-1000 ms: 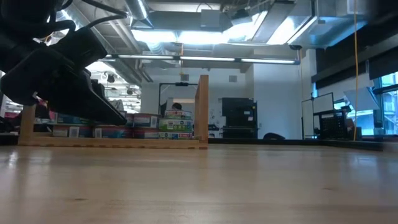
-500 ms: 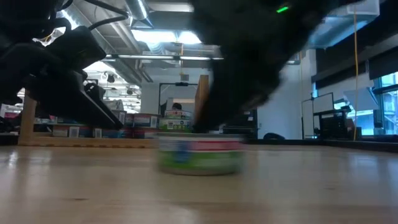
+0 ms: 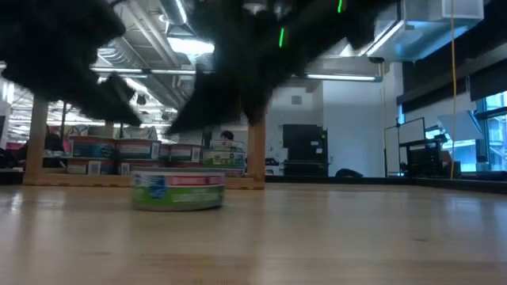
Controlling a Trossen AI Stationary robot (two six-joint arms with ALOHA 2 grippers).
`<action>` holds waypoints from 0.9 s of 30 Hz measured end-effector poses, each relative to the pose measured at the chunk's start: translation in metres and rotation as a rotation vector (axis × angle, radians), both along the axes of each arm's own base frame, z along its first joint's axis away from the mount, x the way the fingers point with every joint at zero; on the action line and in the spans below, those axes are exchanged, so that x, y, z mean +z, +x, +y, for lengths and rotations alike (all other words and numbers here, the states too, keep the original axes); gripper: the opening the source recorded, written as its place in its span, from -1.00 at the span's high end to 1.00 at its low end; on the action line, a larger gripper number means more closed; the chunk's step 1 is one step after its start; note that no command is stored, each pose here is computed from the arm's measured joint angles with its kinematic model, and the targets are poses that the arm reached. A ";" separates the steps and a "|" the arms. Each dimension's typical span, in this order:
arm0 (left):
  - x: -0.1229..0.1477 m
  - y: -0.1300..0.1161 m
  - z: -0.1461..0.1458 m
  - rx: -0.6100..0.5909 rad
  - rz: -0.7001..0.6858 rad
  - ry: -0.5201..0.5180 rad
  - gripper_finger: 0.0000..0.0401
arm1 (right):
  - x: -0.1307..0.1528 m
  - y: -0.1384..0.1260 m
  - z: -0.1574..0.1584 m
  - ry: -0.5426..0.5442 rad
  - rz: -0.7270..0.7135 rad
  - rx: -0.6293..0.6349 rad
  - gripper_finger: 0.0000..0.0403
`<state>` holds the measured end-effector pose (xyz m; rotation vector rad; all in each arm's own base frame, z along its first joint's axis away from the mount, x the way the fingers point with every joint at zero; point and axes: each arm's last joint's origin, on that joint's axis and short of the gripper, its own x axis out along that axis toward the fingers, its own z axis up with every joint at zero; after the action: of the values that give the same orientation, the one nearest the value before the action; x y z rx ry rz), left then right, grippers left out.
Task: Stack canned seafood by type on shelf
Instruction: Move the green tuna can from the bottom right to the center, then stack the green tuna can on top of the other green tuna can on the shelf
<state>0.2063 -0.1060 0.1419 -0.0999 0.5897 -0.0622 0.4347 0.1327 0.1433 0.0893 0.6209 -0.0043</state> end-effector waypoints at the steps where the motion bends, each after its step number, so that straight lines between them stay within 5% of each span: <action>1: 0.005 -0.001 -0.001 -0.006 -0.026 -0.010 0.02 | 0.012 -0.002 0.003 -0.017 -0.014 0.013 0.97; 6: 0.013 0.007 -0.003 -0.050 -0.145 0.022 0.21 | 0.059 -0.017 0.012 -0.027 -0.069 0.035 0.97; 10: 0.003 0.018 0.004 -0.037 -0.161 0.059 0.55 | 0.062 -0.015 0.013 -0.015 -0.114 0.027 0.97; 14: -0.008 0.025 0.007 -0.074 -0.139 0.067 0.85 | 0.064 -0.014 0.011 0.120 -0.096 0.067 0.91; 17: -0.016 0.028 0.007 -0.095 -0.125 0.073 0.98 | 0.056 -0.014 0.013 0.135 -0.055 0.078 0.68; 27: -0.046 0.041 0.016 -0.094 -0.107 0.136 0.94 | 0.042 -0.016 0.024 0.087 -0.015 0.102 -0.44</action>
<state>0.2477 -0.0895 0.0959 0.0631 0.4903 -0.1176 0.4187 0.1563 0.1853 0.1415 0.6103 0.1221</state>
